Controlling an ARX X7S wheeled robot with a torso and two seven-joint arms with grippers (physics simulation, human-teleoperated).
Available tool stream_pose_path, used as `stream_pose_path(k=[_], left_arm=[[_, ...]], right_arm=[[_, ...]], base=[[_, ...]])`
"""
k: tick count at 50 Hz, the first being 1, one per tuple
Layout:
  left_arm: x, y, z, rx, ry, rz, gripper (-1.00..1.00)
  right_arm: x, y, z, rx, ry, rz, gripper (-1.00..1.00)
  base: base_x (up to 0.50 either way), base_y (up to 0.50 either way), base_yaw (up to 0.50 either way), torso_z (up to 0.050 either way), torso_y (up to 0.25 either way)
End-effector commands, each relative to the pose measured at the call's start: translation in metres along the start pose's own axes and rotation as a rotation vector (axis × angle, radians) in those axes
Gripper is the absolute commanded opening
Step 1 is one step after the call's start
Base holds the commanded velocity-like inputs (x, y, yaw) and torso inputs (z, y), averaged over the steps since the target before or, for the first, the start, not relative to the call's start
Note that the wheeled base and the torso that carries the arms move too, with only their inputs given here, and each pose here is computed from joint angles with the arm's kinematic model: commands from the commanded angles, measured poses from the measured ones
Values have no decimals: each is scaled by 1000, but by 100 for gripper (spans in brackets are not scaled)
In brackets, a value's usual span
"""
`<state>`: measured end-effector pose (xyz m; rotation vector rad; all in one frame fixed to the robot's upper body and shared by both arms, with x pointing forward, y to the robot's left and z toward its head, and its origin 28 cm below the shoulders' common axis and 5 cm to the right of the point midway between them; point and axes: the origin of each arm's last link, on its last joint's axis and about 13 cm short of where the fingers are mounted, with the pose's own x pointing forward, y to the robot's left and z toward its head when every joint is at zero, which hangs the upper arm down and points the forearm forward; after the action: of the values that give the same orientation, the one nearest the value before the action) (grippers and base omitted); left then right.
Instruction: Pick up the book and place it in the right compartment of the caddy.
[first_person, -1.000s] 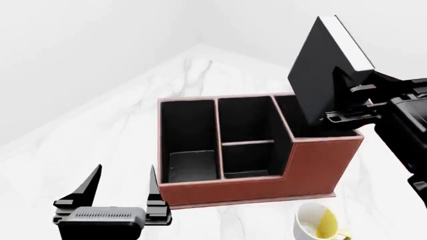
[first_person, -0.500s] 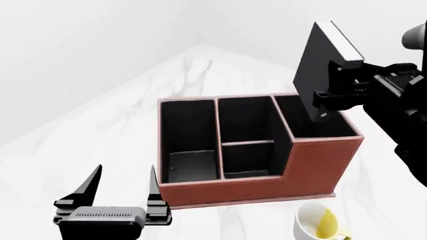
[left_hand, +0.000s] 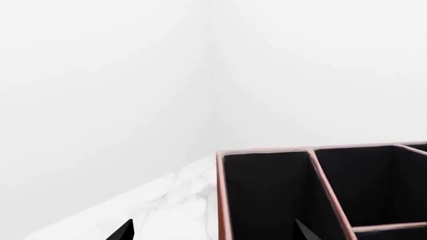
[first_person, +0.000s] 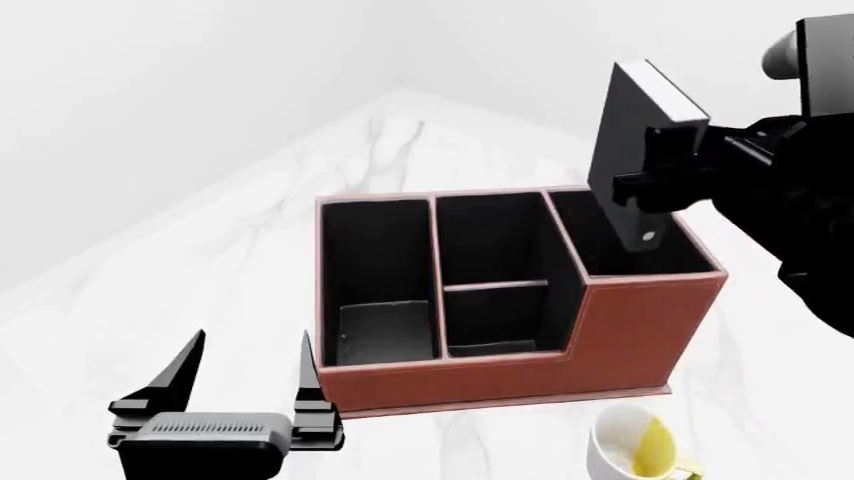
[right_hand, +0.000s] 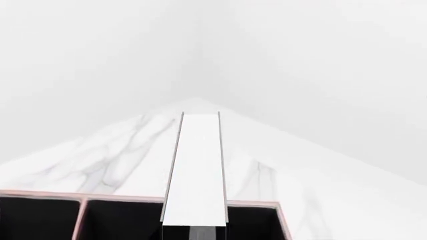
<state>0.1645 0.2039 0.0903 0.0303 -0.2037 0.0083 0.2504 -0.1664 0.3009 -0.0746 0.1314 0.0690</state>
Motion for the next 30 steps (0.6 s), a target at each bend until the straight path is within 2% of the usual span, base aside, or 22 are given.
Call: stream_pose_path(k=[1, 30], left_arm=[[0, 0, 0, -1, 2, -1, 100], [1, 0, -1, 2, 4, 1, 100]], right_arm=[[3, -4, 12, -26, -18, -44, -100], [23, -7, 6, -35, 11, -64, -100]], base=[[0, 0, 0, 0, 0], [0, 0, 0, 0, 1]])
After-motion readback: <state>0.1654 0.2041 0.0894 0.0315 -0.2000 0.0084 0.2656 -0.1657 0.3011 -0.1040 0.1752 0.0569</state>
